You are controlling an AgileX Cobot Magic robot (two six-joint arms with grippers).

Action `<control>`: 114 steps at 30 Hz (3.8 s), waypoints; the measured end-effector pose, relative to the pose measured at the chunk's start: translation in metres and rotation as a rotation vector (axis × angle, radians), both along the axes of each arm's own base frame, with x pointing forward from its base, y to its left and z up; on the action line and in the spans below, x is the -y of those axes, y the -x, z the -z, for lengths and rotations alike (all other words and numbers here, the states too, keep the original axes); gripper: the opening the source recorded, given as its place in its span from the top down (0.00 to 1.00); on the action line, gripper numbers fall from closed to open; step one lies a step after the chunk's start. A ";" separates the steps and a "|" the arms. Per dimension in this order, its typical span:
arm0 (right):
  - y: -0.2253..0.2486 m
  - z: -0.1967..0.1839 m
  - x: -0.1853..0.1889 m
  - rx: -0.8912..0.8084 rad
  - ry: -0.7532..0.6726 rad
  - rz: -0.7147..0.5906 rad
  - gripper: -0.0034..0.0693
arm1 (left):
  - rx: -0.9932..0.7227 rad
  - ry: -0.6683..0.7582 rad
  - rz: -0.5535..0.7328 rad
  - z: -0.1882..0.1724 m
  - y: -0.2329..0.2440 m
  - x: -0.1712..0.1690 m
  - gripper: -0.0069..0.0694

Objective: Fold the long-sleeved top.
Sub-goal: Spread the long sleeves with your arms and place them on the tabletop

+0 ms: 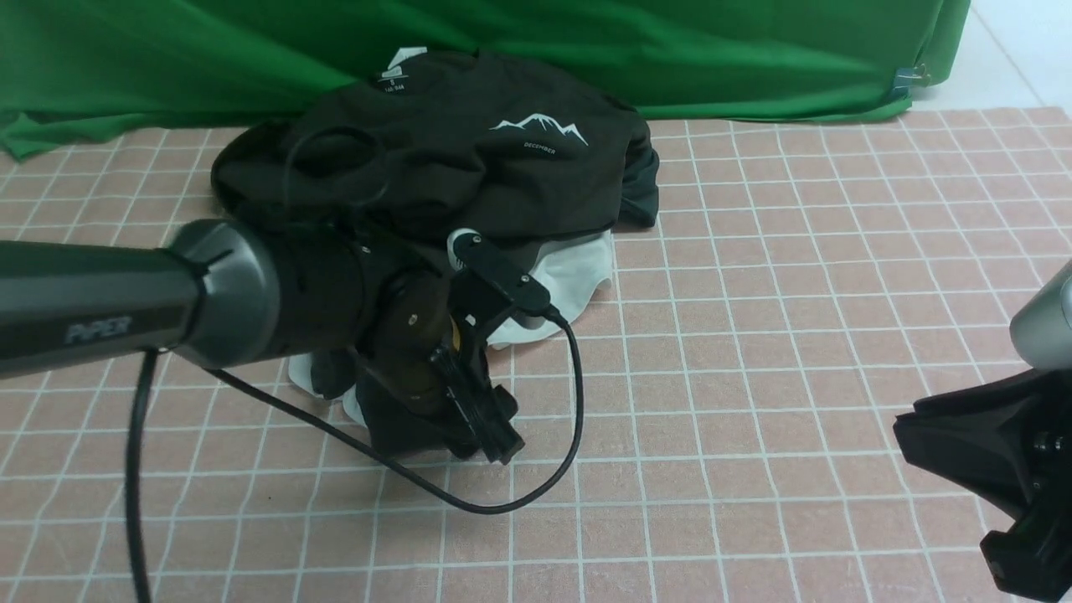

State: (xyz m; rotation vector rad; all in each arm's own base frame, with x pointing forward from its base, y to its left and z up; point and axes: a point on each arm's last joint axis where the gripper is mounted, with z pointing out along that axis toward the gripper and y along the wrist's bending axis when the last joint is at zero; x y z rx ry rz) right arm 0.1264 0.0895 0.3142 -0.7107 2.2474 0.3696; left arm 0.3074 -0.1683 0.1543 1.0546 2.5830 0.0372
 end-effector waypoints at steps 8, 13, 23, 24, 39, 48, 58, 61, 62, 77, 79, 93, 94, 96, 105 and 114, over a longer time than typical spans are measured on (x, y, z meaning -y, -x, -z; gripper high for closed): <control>0.000 0.000 -0.001 -0.004 -0.009 0.000 0.75 | -0.043 0.002 -0.024 0.005 -0.001 0.003 0.53; 0.001 0.000 -0.001 -0.013 -0.016 -0.001 0.74 | -0.044 -0.002 -0.028 -0.004 0.002 0.000 0.82; 0.001 0.000 -0.002 -0.022 -0.024 -0.001 0.74 | 0.145 0.091 -0.024 -0.122 0.034 -0.019 0.86; 0.001 0.000 -0.002 -0.022 -0.024 -0.001 0.74 | 0.159 0.096 -0.022 -0.131 0.038 -0.022 0.86; -0.067 -0.029 -0.046 -0.020 0.043 -0.061 0.63 | 0.393 0.202 -0.060 -0.258 0.183 -0.109 0.86; -0.151 0.001 -0.097 -0.071 0.112 -0.085 0.35 | 0.461 0.265 -0.092 -0.271 0.223 -0.133 0.86; -0.243 0.005 -0.131 -0.211 -0.220 0.194 0.23 | 0.405 0.298 -0.078 -0.257 0.229 -0.131 0.86; -0.258 0.008 -0.141 -0.223 -0.272 0.197 0.15 | 0.377 0.281 -0.079 -0.247 0.227 -0.129 0.86; -0.261 0.012 -0.143 -0.230 -0.274 0.199 0.14 | 0.374 0.278 -0.079 -0.246 0.227 -0.129 0.86; -0.305 0.102 -0.161 -0.438 -0.342 0.227 0.37 | 0.363 0.270 -0.079 -0.242 0.226 -0.129 0.86; -0.305 0.101 -0.162 -0.417 -0.338 0.181 0.56 | 0.365 0.267 -0.080 -0.242 0.226 -0.129 0.86; -0.259 -0.068 -0.061 -0.073 -0.208 0.153 0.86 | 0.643 0.205 -0.087 -0.278 0.209 -0.136 0.86; -0.246 -0.088 -0.049 -0.030 -0.195 0.174 0.86 | 0.673 0.194 -0.083 -0.287 0.206 -0.136 0.86; -0.224 -0.117 -0.032 0.031 -0.178 0.216 0.86 | 0.714 0.179 -0.068 -0.302 0.201 -0.135 0.86; -0.125 -0.182 0.007 0.070 -0.111 0.286 0.86 | 0.756 0.164 -0.052 -0.347 0.197 -0.133 0.86; -0.118 -0.084 -0.027 -0.258 0.047 0.187 0.85 | 0.536 0.276 0.018 -0.308 0.214 -0.123 0.86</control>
